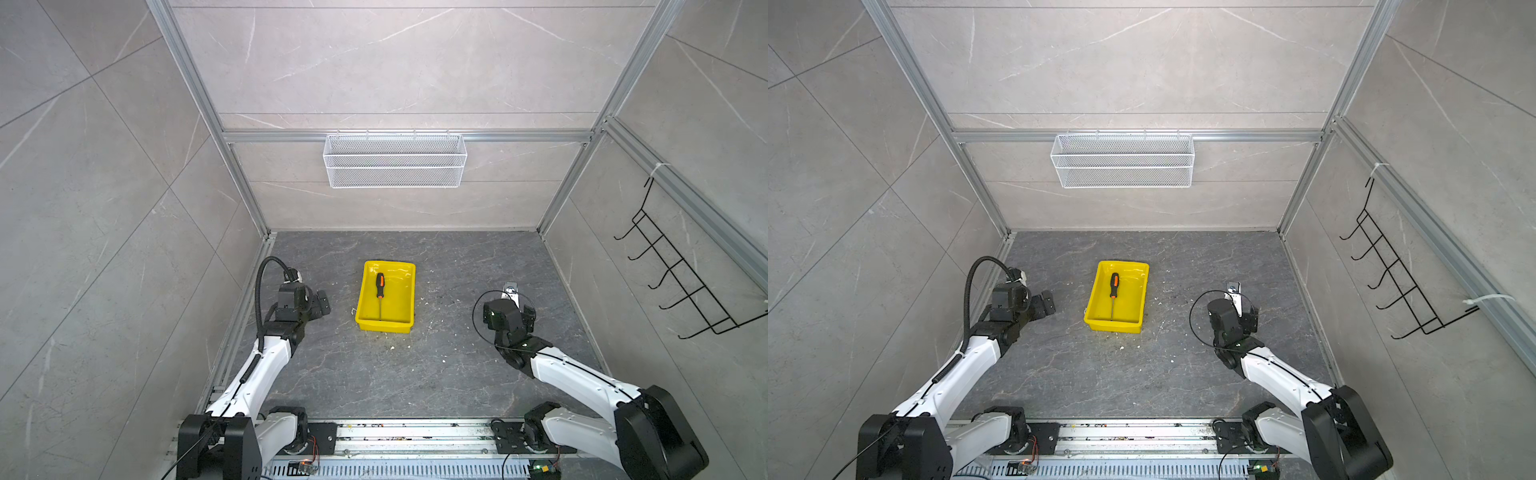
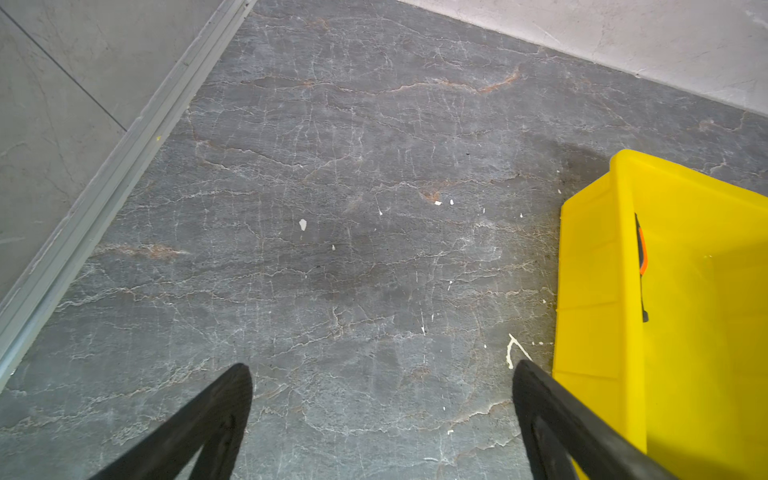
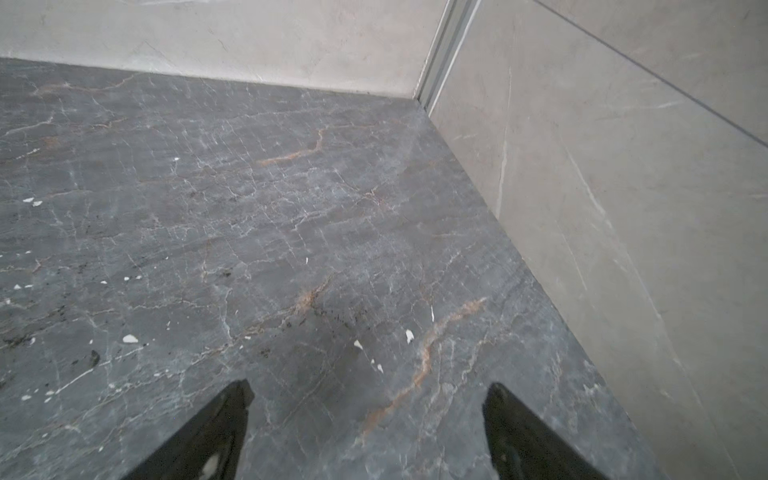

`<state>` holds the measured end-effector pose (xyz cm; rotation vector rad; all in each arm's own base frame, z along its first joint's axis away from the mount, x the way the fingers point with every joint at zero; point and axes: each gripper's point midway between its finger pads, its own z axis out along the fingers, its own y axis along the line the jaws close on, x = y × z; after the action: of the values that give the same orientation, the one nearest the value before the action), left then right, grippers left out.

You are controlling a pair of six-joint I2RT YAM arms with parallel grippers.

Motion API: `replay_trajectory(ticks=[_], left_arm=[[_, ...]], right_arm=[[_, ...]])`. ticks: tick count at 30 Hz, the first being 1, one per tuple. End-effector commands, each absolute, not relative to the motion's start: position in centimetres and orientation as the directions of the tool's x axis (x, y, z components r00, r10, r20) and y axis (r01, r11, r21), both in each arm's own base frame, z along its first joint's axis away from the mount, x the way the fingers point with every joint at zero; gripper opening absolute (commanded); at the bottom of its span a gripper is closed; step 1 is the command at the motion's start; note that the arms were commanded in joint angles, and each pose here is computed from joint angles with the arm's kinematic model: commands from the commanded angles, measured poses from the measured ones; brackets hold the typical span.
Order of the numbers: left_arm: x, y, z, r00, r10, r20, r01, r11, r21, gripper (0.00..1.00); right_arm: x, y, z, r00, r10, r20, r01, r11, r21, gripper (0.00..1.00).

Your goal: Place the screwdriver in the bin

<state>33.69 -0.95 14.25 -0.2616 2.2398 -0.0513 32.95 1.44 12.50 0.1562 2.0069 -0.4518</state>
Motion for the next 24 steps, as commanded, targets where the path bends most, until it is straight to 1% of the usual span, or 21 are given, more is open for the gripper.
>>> replay_trajectory(ticks=[1, 2, 4, 5, 6, 9, 14, 15, 16, 17, 18, 19, 20, 21, 24], left_arm=[[34.4, -1.0, 16.0, -0.544, -0.22, -0.81, -0.162, 0.974, -0.155, 1.0], [34.6, -0.9, 16.3, -0.538, -0.226, -0.812, -0.17, 0.973, -0.158, 1.0], [34.9, -0.5, 16.9, -0.551, -0.253, -0.795, -0.209, 0.964, -0.162, 1.0], [35.0, -0.4, 17.1, -0.559, -0.267, -0.785, -0.225, 0.96, -0.166, 1.0], [35.2, -0.5, 17.3, -0.568, -0.276, -0.775, -0.23, 0.958, -0.173, 1.0], [36.0, -1.3, 17.7, -0.559, -0.277, -0.781, -0.192, 0.96, -0.203, 1.0], [36.4, -0.5, 17.3, -0.567, -0.299, -0.767, -0.249, 0.951, -0.186, 1.0], [36.4, -0.5, 17.1, -0.573, -0.295, -0.765, -0.249, 0.952, -0.18, 1.0], [36.4, -0.3, 16.9, -0.574, -0.293, -0.764, -0.257, 0.951, -0.172, 1.0], [36.3, 0.1, 16.6, -0.574, -0.294, -0.765, -0.278, 0.948, -0.156, 1.0], [36.0, 1.0, 16.2, -0.565, -0.307, -0.766, -0.327, 0.935, -0.133, 1.0], [35.7, 2.0, 15.7, -0.56, -0.303, -0.772, -0.369, 0.925, -0.095, 1.0], [35.5, 2.6, 15.4, -0.561, -0.283, -0.778, -0.384, 0.921, -0.058, 1.0], [35.4, 3.0, 15.0, -0.565, -0.248, -0.786, -0.38, 0.925, -0.019, 1.0], [35.4, 3.1, 13.6, -0.558, -0.119, -0.821, -0.309, 0.948, 0.073, 1.0]], right_arm=[[35.1, 1.5, 13.7, -0.341, -0.065, -0.938, 0.333, 0.924, -0.185, 0.89], [35.6, 1.8, 13.3, -0.341, -0.057, -0.938, 0.324, 0.93, -0.174, 0.89], [36.8, 2.9, 12.0, -0.395, -0.105, -0.913, 0.254, 0.943, -0.218, 0.88], [37.4, 2.8, 11.8, -0.405, -0.122, -0.906, 0.256, 0.936, -0.241, 0.89], [37.7, 2.6, 11.2, -0.453, -0.115, -0.884, 0.268, 0.928, -0.258, 0.9], [38.5, 2.2, 10.5, -0.49, -0.091, -0.867, 0.242, 0.941, -0.236, 0.89], [38.3, 0.4, 11.1, -0.421, -0.035, -0.906, 0.238, 0.96, -0.147, 0.91], [38.2, 0.0, 11.3, -0.406, -0.018, -0.914, 0.242, 0.962, -0.127, 0.99], [38.2, -0.3, 11.2, -0.398, -0.008, -0.917, 0.235, 0.966, -0.111, 1.0], [38.2, -0.1, 11.2, -0.351, -0.003, -0.936, 0.216, 0.973, -0.085, 1.0], [38.1, 0.3, 11.3, -0.267, -0.014, -0.964, 0.178, 0.982, -0.063, 1.0], [37.6, 1.4, 10.0, -0.283, -0.033, -0.959, 0.104, 0.993, -0.065, 1.0], [37.8, 1.8, 10.1, -0.258, -0.044, -0.965, 0.078, 0.995, -0.067, 1.0], [37.8, 1.8, 10.1, -0.254, -0.048, -0.966, 0.077, 0.995, -0.07, 1.0], [38.2, 1.5, 9.7, -0.301, -0.042, -0.953, 0.096, 0.993, -0.074, 1.0]])
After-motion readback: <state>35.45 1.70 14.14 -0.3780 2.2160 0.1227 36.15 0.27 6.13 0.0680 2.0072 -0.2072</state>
